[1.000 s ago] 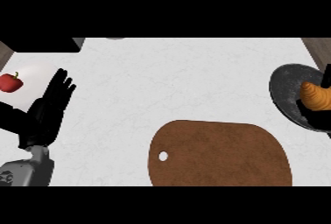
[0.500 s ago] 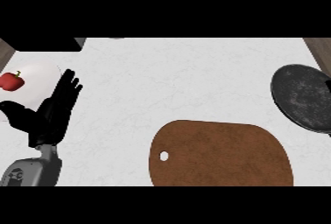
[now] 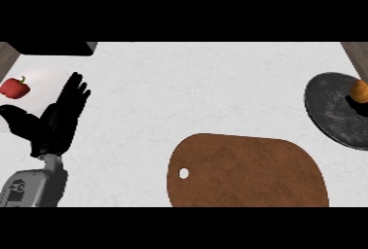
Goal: Pick the croissant from the cutting board and place it in the pan
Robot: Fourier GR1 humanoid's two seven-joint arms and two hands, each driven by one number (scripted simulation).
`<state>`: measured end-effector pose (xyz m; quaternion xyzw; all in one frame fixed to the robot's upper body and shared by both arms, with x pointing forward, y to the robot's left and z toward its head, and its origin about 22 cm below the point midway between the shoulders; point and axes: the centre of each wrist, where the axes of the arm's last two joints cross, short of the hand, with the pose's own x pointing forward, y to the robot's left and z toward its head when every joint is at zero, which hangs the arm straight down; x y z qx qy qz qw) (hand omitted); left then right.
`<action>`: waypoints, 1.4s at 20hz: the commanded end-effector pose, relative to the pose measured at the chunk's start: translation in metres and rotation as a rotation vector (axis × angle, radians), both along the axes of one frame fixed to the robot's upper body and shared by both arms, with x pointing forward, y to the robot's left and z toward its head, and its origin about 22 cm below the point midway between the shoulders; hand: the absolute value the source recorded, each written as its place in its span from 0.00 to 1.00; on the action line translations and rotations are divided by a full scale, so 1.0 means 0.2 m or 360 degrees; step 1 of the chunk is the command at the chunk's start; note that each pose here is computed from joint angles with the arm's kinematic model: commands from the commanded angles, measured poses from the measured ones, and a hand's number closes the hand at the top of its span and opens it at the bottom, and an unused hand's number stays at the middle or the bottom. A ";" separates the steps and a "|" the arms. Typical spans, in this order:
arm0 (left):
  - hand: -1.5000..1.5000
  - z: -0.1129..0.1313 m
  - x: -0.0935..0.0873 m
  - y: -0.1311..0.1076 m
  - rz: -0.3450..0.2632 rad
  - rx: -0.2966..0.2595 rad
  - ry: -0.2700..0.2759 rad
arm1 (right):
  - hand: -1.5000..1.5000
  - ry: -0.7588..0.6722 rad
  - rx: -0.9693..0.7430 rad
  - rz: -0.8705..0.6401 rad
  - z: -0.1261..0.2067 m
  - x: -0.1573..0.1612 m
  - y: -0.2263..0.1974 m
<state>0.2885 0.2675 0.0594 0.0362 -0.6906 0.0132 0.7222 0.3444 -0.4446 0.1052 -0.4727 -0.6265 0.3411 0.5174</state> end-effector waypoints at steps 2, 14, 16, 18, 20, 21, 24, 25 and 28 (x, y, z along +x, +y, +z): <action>0.50 -0.01 0.00 0.03 -0.0009 0.0005 -0.0030 | 1.00 0.0109 -0.0109 -0.0002 -0.23 0.02 -0.02; 0.50 -0.01 0.00 0.03 -0.0026 -0.0012 0.0002 | 0.00 0.0328 0.0354 -0.0139 -0.40 -0.10 -0.17; 0.50 -0.02 -0.02 0.00 0.0022 0.0013 -0.0018 | 0.00 0.0190 0.0496 -0.0097 -0.25 -0.04 -0.20; 0.50 -0.01 -0.04 0.03 0.0004 -0.0001 -0.0012 | 0.00 0.0119 0.0648 -0.0096 -0.30 -0.06 -0.19; 0.50 0.03 -0.02 0.01 0.0019 -0.0028 -0.0004 | 0.00 0.0034 0.0791 -0.0110 -0.24 -0.11 -0.29; 0.50 -0.05 -0.07 -0.03 -0.0001 0.0005 -0.0001 | 0.00 0.0023 0.0896 -0.0103 -0.20 -0.10 -0.30; 0.50 -0.01 -0.03 -0.07 0.0011 0.0000 -0.0012 | 0.00 -0.0063 0.1113 -0.0108 -0.15 -0.24 -0.47; 0.50 -0.04 -0.07 0.01 0.0009 0.0013 0.0014 | 0.00 -0.0092 0.1152 -0.0133 -0.15 -0.30 -0.52; 0.50 0.01 -0.04 -0.06 0.0016 -0.0008 0.0005 | 0.00 -0.0072 0.1293 -0.0043 -0.05 -0.44 -0.66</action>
